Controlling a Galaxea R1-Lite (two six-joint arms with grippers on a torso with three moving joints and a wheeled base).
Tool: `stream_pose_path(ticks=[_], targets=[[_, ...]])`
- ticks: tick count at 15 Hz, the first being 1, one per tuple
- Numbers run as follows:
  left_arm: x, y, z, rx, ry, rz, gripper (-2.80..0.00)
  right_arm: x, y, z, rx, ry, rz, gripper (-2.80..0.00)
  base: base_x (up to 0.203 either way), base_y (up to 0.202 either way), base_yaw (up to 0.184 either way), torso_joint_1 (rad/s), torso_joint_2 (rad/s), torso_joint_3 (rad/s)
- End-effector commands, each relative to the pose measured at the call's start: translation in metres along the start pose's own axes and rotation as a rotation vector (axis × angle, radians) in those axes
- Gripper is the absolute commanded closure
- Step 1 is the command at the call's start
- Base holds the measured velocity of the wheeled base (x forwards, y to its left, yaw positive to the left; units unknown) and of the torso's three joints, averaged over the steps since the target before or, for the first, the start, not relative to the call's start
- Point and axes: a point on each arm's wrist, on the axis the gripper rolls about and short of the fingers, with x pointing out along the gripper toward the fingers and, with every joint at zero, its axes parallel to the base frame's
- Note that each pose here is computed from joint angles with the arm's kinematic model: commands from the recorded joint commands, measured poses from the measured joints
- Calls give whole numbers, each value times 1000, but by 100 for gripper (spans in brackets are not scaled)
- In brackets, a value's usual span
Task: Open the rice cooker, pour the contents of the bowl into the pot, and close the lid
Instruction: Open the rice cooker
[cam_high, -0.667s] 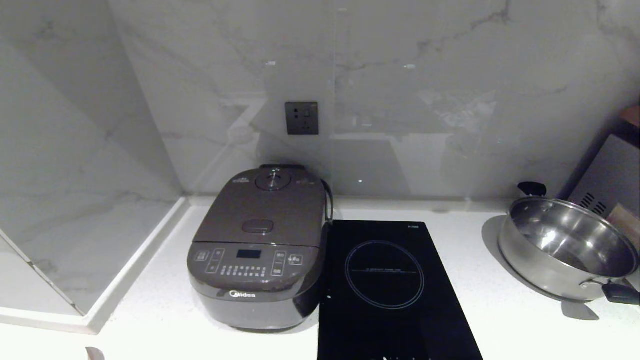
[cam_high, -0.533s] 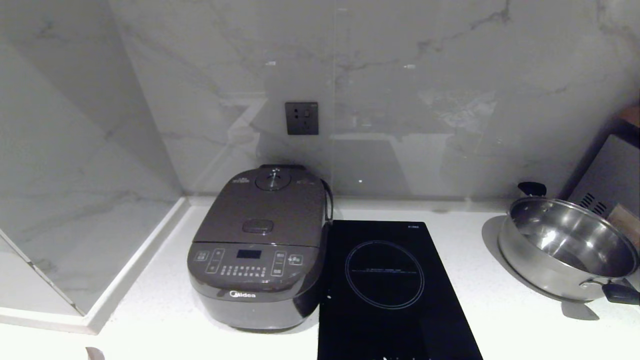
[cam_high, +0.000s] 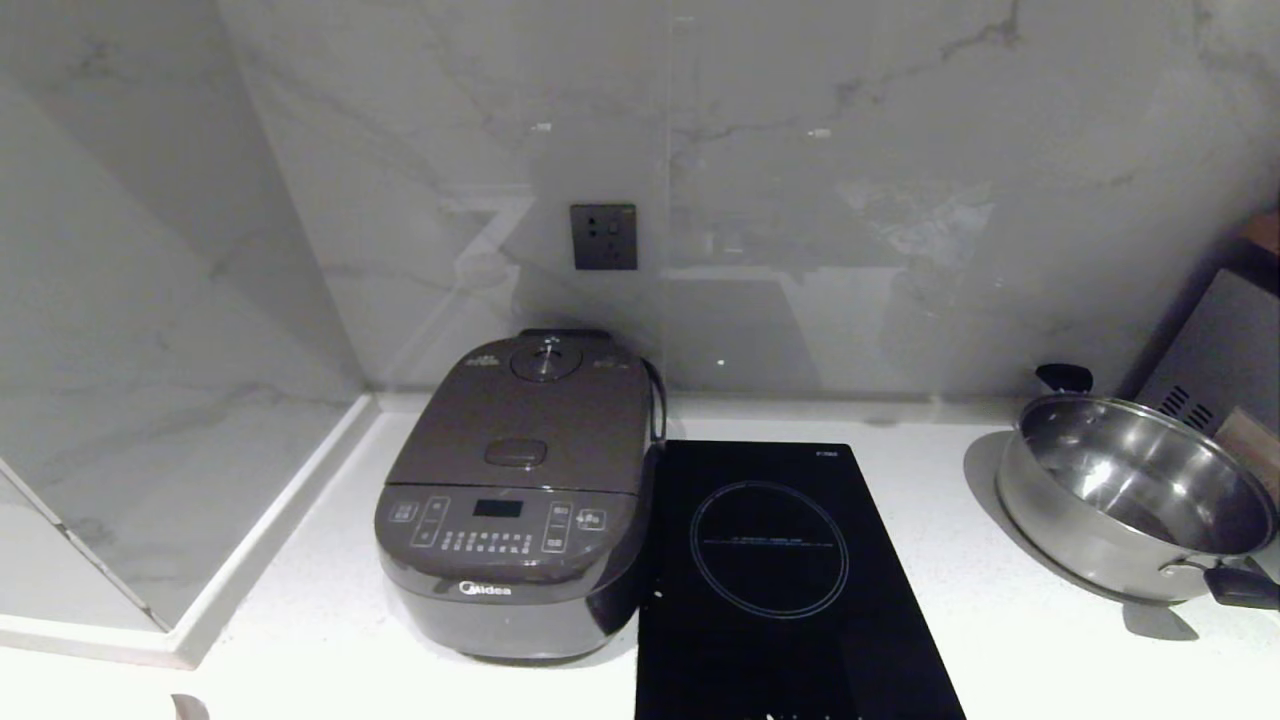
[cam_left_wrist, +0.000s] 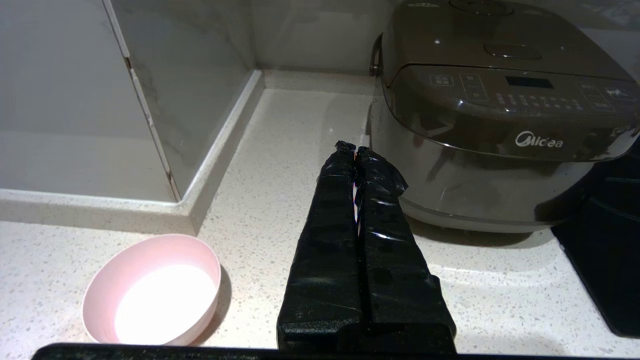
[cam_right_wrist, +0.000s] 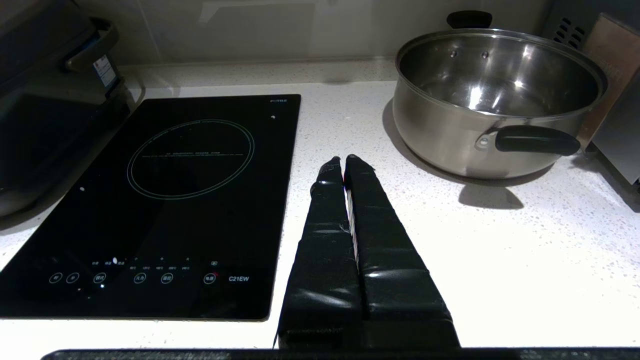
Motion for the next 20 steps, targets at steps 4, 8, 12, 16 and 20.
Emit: stream_pose_path(ticks=[4, 8, 12, 16, 20], targets=[[0, 0, 0, 37, 13, 1, 0, 0, 0, 0, 0, 0, 0, 0, 0, 0, 0, 0, 0, 0], [9, -2, 39, 31, 110, -35, 0, 0, 0, 0, 0, 0, 0, 0, 0, 0, 0, 0, 0, 0], [47, -4, 85, 20, 209, -116, 0, 0, 0, 0, 0, 0, 0, 0, 0, 0, 0, 0, 0, 0], [108, -12, 131, 15, 200, -248, 0, 0, 0, 0, 0, 0, 0, 0, 0, 0, 0, 0, 0, 0], [164, -39, 155, -15, 241, -413, 0, 0, 0, 0, 0, 0, 0, 0, 0, 0, 0, 0, 0, 0]])
